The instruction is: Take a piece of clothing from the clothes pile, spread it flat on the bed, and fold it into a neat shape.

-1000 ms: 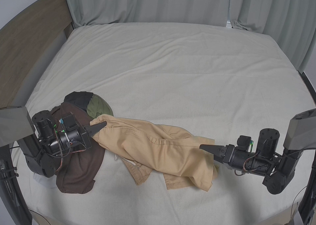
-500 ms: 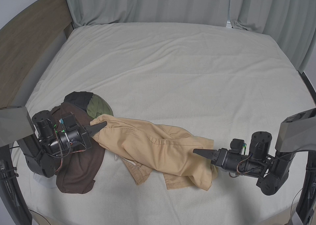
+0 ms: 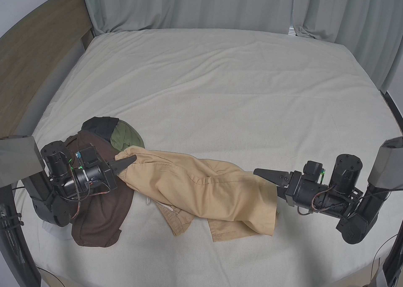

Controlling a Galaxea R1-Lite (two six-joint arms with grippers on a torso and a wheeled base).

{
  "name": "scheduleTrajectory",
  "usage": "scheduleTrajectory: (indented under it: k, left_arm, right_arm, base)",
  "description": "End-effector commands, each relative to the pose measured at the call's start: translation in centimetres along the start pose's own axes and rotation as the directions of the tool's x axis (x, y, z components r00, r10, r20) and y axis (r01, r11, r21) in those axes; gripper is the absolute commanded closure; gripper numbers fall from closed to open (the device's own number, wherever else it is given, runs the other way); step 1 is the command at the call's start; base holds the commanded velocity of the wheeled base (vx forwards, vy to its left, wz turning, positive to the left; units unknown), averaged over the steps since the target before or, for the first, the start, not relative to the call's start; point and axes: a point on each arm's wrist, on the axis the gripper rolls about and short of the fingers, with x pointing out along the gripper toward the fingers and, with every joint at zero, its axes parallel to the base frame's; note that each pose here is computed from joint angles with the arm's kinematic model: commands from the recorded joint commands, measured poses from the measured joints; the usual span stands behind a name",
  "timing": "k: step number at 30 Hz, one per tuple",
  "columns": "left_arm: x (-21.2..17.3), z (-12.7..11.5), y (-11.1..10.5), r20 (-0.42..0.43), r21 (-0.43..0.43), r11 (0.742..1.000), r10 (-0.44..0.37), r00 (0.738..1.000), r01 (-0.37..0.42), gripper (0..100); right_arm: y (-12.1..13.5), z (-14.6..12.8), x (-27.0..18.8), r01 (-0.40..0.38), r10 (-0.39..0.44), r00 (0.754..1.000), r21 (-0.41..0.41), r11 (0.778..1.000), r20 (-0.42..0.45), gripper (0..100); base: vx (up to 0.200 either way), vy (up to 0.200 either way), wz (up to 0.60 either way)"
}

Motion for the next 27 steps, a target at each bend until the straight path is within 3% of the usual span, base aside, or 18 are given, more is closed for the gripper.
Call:
scheduleTrajectory:
  k: [1,27]
  left_arm:
    - [0.1,0.0,0.0,0.000,0.000,1.000,-0.002,1.000,0.002,100]
    - [0.0,0.2,0.2,0.006,0.004,1.000,0.003,1.000,-0.003,100]
  right_arm:
    - [0.7,0.4,-0.3,-0.020,0.020,1.000,-0.012,1.000,0.015,0]
    - [-0.6,0.8,-0.1,0.014,-0.014,0.999,0.000,1.000,0.030,0]
  base:
    - [0.000,0.000,0.00]
    - [0.000,0.000,0.00]
